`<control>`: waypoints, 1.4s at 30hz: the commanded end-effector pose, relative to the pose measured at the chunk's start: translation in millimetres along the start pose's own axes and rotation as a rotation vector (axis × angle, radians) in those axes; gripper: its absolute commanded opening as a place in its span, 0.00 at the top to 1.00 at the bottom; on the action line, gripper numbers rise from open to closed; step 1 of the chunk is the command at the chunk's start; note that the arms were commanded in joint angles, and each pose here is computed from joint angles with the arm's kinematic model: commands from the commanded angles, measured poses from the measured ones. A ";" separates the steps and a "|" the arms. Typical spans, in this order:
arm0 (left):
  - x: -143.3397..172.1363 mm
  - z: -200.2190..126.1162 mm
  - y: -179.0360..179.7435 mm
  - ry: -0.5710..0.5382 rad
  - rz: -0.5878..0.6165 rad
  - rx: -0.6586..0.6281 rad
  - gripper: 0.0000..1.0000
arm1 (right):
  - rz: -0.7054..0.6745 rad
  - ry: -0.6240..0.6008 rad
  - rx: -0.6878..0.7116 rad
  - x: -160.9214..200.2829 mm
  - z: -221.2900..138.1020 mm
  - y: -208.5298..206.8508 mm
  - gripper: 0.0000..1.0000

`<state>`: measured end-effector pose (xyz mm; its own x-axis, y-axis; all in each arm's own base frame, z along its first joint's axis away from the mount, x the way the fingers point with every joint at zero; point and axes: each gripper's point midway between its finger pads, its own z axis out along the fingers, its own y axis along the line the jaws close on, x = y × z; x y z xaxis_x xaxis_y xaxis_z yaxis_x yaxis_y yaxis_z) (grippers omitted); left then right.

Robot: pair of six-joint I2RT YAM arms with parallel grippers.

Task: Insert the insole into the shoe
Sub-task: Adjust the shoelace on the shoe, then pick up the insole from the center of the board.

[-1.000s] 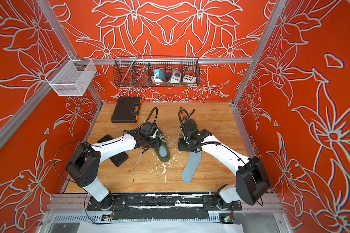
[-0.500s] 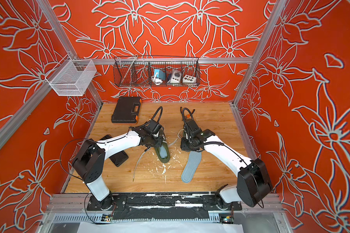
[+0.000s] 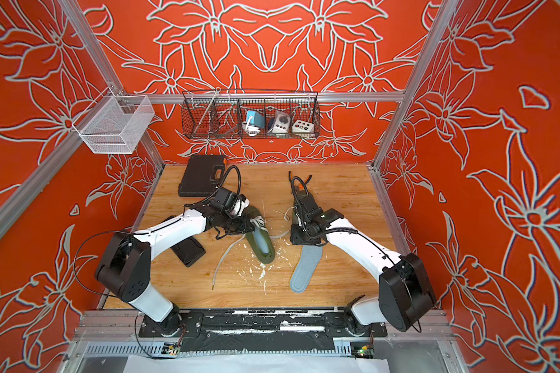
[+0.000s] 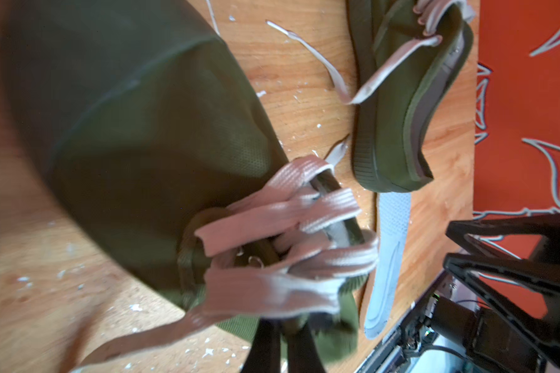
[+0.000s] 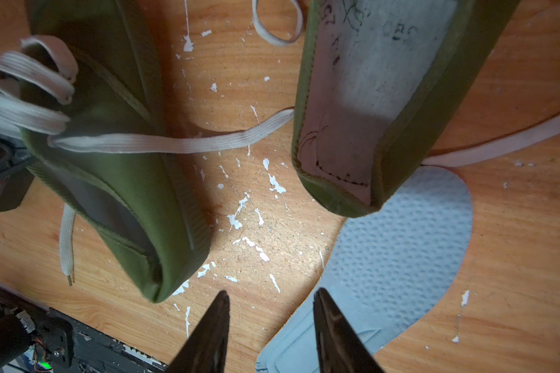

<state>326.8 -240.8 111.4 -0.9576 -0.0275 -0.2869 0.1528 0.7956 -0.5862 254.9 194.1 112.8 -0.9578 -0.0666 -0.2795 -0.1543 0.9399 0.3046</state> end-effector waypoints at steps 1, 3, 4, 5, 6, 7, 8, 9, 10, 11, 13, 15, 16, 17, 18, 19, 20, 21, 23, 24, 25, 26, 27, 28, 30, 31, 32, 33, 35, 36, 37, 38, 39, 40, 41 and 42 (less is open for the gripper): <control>-14.5 -8.2 -32.0 -0.048 0.061 0.147 1.00 | 0.022 -0.005 0.032 5.8 -3.8 -10.1 0.55; -16.6 -6.9 -31.8 -0.046 0.055 0.157 1.00 | 0.054 -0.004 0.037 8.5 -3.6 -15.1 0.54; -18.5 -6.7 -30.8 -0.053 0.058 0.148 1.00 | 0.076 0.000 0.040 10.6 -3.5 -18.8 0.54; -20.0 -6.7 -29.3 -0.057 0.061 0.136 1.00 | 0.104 0.006 0.042 13.1 -2.6 -23.9 0.54; -21.7 -7.1 -27.6 -0.063 0.066 0.122 0.86 | 0.130 0.013 0.043 17.0 -1.8 -28.4 0.54; -22.6 -7.6 -26.4 -0.068 0.071 0.109 0.76 | 0.151 0.016 0.050 20.1 -1.8 -33.1 0.54; -24.3 -9.6 -26.5 -0.075 0.079 0.102 0.68 | 0.170 0.018 0.058 24.0 -1.6 -38.2 0.54; -25.2 -11.8 -27.0 -0.081 0.087 0.096 0.62 | 0.183 0.018 0.066 27.4 -2.4 -43.3 0.54; -26.2 -14.1 -27.8 -0.087 0.093 0.091 0.58 | 0.199 0.018 0.078 30.9 -3.5 -48.6 0.54; -27.2 -17.5 -29.4 -0.097 0.099 0.090 0.56 | 0.216 0.017 0.088 34.5 -4.4 -54.6 0.54; -28.3 -23.4 -32.3 -0.116 0.113 0.079 0.55 | 0.268 0.012 0.103 42.8 -6.1 -67.3 0.54; -27.1 -28.9 -35.8 -0.139 0.135 0.057 0.55 | 0.315 0.008 0.112 51.7 -6.6 -79.5 0.54; -26.3 -30.9 -38.2 -0.150 0.144 0.048 0.55 | 0.329 0.008 0.116 55.8 -6.4 -83.2 0.55; -26.0 -33.5 -41.4 -0.168 0.154 0.038 0.55 | 0.343 0.008 0.118 59.6 -5.7 -87.1 0.55; -24.7 -34.5 -46.0 -0.182 0.167 0.034 0.55 | 0.358 0.009 0.116 62.9 -4.2 -89.8 0.55; -23.6 -35.3 -50.8 -0.195 0.178 0.037 0.55 | 0.368 0.015 0.114 66.1 -2.3 -91.4 0.55; -22.2 -35.0 -56.4 -0.207 0.187 0.047 0.55 | 0.379 0.018 0.109 68.1 0.2 -92.6 0.56; -21.5 -34.5 -61.4 -0.220 0.191 0.058 0.55 | 0.387 0.025 0.103 70.5 3.4 -93.2 0.56; -20.6 -33.7 -71.0 -0.247 0.198 0.074 0.55 | 0.400 0.041 0.086 73.7 10.0 -92.6 0.58; -20.9 -33.6 -76.4 -0.266 0.204 0.077 0.55 | 0.405 0.049 0.082 75.6 13.3 -92.7 0.58; -22.4 -33.9 -78.6 -0.289 0.201 0.062 0.55 | 0.410 0.056 0.077 76.4 15.7 -92.5 0.59; -23.5 -34.6 -82.8 -0.319 0.205 0.055 0.55 | 0.415 0.068 0.073 79.0 19.0 -92.7 0.60; -23.6 -34.2 -87.9 -0.341 0.212 0.059 0.55 | 0.424 0.073 0.066 80.0 21.5 -92.3 0.61; -24.0 -33.4 -91.3 -0.355 0.209 0.062 0.54 | 0.434 0.078 0.061 81.8 24.2 -92.7 0.61; -24.2 -28.3 -98.4 -0.365 0.206 0.084 0.54 | 0.457 0.072 0.031 81.1 29.2 -92.2 0.63; -24.6 -24.6 -99.3 -0.361 0.205 0.081 0.54 | 0.465 0.067 0.024 80.6 30.7 -92.3 0.64; -24.2 -20.4 -101.5 -0.355 0.210 0.082 0.54 | 0.470 0.060 0.017 78.9 31.9 -92.1 0.65; -23.6 -16.3 -103.2 -0.348 0.214 0.081 0.54 | 0.474 0.057 0.011 78.0 33.7 -92.2 0.67; -23.8 -9.4 -104.1 -0.334 0.217 0.075 0.54 | 0.482 0.064 0.005 78.2 37.1 -92.0 0.68; -24.2 -7.2 -104.3 -0.329 0.220 0.070 0.54 | 0.487 0.073 0.003 79.3 39.0 -92.3 0.69; -25.3 -6.7 -104.9 -0.328 0.224 0.067 0.54 | 0.491 0.081 0.005 80.6 40.8 -93.2 0.69; -26.2 -6.1 -105.5 -0.329 0.227 0.065 0.54 | 0.495 0.082 0.004 81.5 42.7 -93.9 0.70; -27.8 -6.5 -106.3 -0.333 0.231 0.064 0.54 | 0.501 0.076 0.001 81.3 44.4 -94.4 0.71; -29.3 -6.7 -107.1 -0.338 0.234 0.065 0.54 | 0.509 0.067 0.001 80.9 45.4 -95.7 0.72; -30.7 -5.8 -108.4 -0.338 0.237 0.068 0.55 | 0.513 0.057 -0.002 79.6 46.3 -96.1 0.73; -31.0 -4.3 -110.0 -0.332 0.240 0.071 0.55 | 0.513 0.053 -0.004 79.8 47.1 -96.7 0.73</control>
<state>330.2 -317.7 174.5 -0.7905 -0.0389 -0.6112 0.3673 0.7685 -0.5240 202.8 114.3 22.7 -0.9363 0.3482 -0.0468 0.3059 0.8735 0.3786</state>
